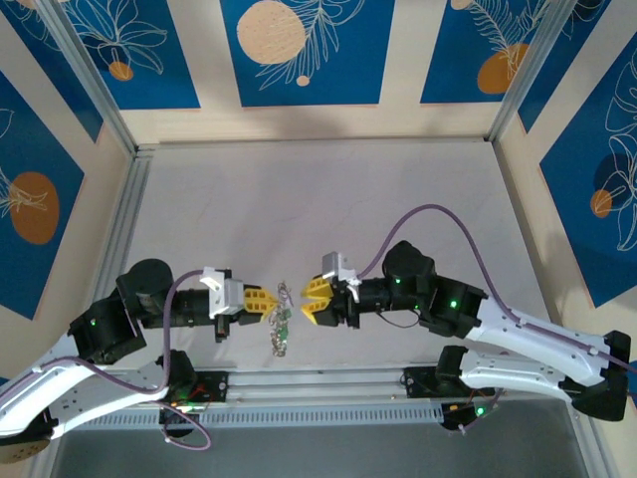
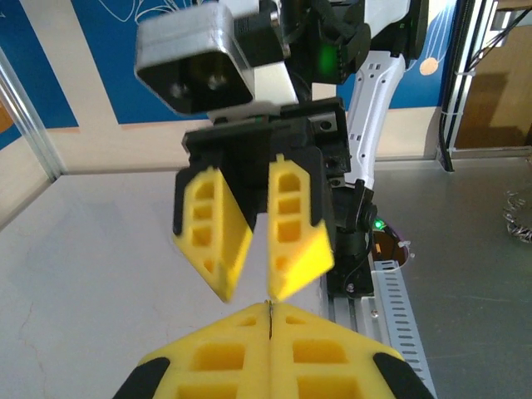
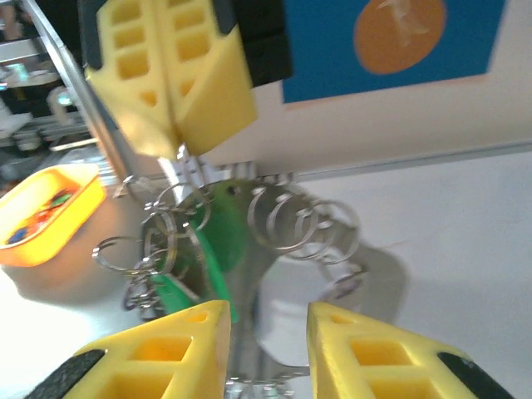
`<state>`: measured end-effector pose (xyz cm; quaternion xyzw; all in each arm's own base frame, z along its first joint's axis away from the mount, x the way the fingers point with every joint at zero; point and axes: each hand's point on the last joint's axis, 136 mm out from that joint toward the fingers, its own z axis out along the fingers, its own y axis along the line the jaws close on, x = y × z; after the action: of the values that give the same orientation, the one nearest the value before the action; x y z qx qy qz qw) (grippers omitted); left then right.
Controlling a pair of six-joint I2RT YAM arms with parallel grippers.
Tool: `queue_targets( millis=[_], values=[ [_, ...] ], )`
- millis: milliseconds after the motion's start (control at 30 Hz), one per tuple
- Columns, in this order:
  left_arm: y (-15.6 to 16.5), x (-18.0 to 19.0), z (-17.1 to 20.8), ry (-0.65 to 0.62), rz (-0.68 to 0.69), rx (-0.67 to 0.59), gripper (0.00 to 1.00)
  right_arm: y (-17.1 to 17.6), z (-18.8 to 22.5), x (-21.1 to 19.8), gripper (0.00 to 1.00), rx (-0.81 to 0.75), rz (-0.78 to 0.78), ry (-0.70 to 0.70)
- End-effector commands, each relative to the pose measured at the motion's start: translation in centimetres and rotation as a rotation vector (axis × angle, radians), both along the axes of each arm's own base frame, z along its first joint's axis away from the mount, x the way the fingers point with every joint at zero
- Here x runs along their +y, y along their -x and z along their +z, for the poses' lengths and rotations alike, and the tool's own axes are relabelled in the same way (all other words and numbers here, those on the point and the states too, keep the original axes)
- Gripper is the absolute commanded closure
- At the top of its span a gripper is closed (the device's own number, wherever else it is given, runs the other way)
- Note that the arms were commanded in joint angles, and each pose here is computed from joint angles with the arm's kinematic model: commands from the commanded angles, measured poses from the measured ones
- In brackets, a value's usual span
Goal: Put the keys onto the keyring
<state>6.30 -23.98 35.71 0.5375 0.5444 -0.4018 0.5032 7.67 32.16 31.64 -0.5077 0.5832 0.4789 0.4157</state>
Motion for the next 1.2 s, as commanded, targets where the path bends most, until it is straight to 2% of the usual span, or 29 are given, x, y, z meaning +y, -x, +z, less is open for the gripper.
queue_targets(
  millis=[0, 533, 1167],
  values=[
    [0.6, -0.1, 1.6, 0.060, -0.031, -0.025, 1.00, 2.6, 3.6, -0.3, 0.69, 0.019, 0.133, -0.093],
    [0.8, -0.4, 1.5, 0.069, -0.052, -0.013, 1.00, 1.7, 5.5, -0.1, 0.74, -0.044, 0.088, -0.197],
    [0.9, -0.7, 1.4, 0.073, -0.063, -0.016, 1.00, 1.8, 4.7, 1.8, 0.76, -0.020, 0.141, -0.166]
  ],
)
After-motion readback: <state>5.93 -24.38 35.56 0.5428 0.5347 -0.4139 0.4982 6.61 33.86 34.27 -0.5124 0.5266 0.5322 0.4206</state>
